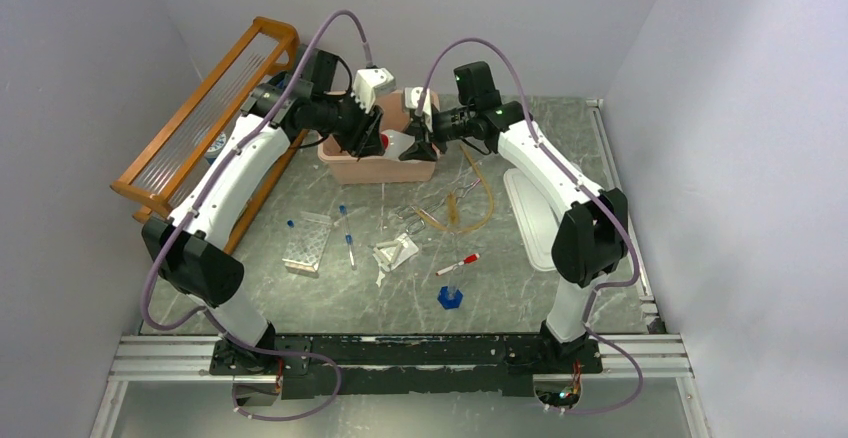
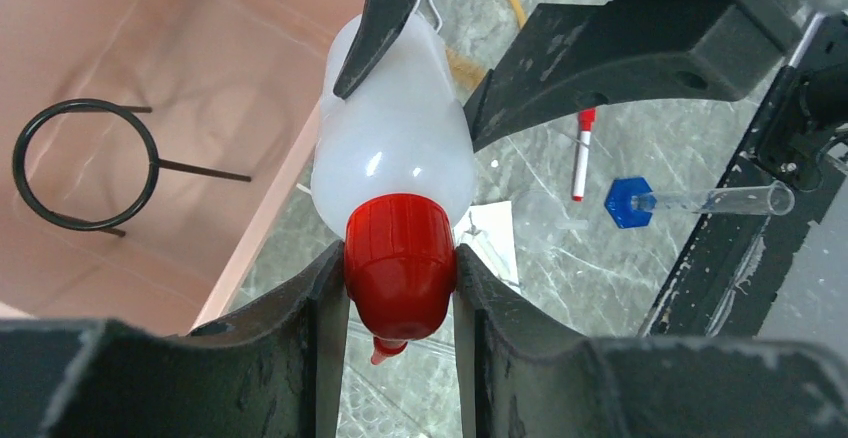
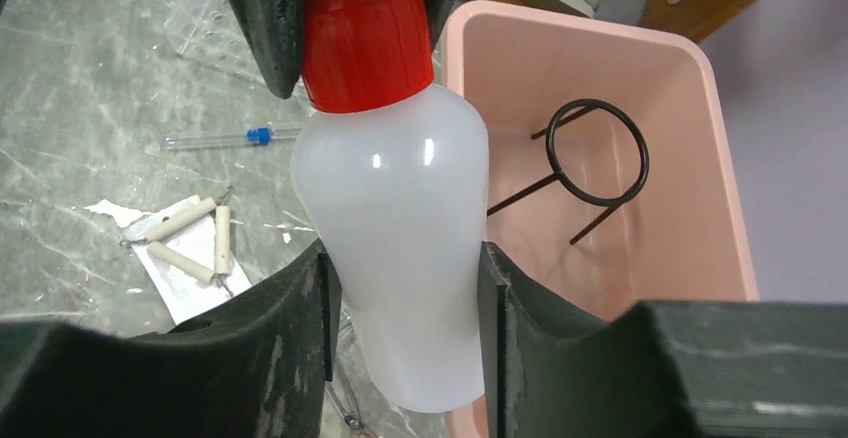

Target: Organize the chemistry lab equipment

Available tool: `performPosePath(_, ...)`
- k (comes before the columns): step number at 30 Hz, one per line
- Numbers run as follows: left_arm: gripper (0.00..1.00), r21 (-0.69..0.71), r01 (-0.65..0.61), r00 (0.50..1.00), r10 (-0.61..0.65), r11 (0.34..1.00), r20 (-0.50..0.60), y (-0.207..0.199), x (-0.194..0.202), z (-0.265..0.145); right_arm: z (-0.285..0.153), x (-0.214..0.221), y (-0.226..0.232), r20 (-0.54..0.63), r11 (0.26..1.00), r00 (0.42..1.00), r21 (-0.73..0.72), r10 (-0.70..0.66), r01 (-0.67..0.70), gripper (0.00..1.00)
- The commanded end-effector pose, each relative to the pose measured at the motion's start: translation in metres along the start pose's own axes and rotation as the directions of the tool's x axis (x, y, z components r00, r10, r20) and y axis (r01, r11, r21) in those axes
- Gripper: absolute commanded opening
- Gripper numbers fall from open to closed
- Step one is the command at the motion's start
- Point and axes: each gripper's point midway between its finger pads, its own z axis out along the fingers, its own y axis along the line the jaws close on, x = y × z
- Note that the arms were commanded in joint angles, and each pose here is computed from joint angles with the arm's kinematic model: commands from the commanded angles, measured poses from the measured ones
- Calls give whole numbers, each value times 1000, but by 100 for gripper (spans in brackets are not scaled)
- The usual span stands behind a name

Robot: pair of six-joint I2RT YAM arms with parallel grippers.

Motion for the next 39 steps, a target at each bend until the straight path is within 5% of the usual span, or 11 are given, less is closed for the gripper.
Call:
performPosePath(1, 14, 102, -63, 990, 49, 993, 131, -23, -29, -19, 9, -4, 17, 23, 997, 1000, -74, -16, 18, 40)
performPosePath(5, 14, 121, -63, 988, 45, 991, 146, -24, -31, -22, 17, -5, 20, 25, 998, 999, -59, -21, 22, 59)
performPosePath(8, 13, 131, -77, 988, 59, 988, 141, -25, -29, -23, 24, -9, 24, 35, 997, 999, -75, -21, 23, 64)
performPosePath(18, 17, 108, -50, 988, 34, 993, 150, -24, -27, -26, 23, -16, 24, 59, 999, 998, -34, -27, 29, 44)
performPosePath(24, 50, 55, 40, 983, -49, 998, 180, -16, -32, -25, 17, -29, 14, 140, 994, 990, 105, -11, -4, 39)
performPosePath(28, 68, -117, 174, 958, -141, 978, 251, 12, -45, -35, 8, -39, 3, 196, 971, 980, 237, -29, -19, 37)
performPosePath(32, 82, -250, 359, 884, -241, 899, 400, 39, -68, -56, 3, -39, -8, 205, 941, 978, 338, -46, -26, 35)
performPosePath(37, 84, -370, 705, 685, -447, 605, 575, 76, -64, -90, -3, -44, -35, 207, 834, 975, 549, -76, -51, 35)
performPosePath(39, 83, -323, 768, 616, -500, 554, 609, 73, -63, -91, 0, -47, -44, 184, 778, 977, 627, -103, -36, 35)
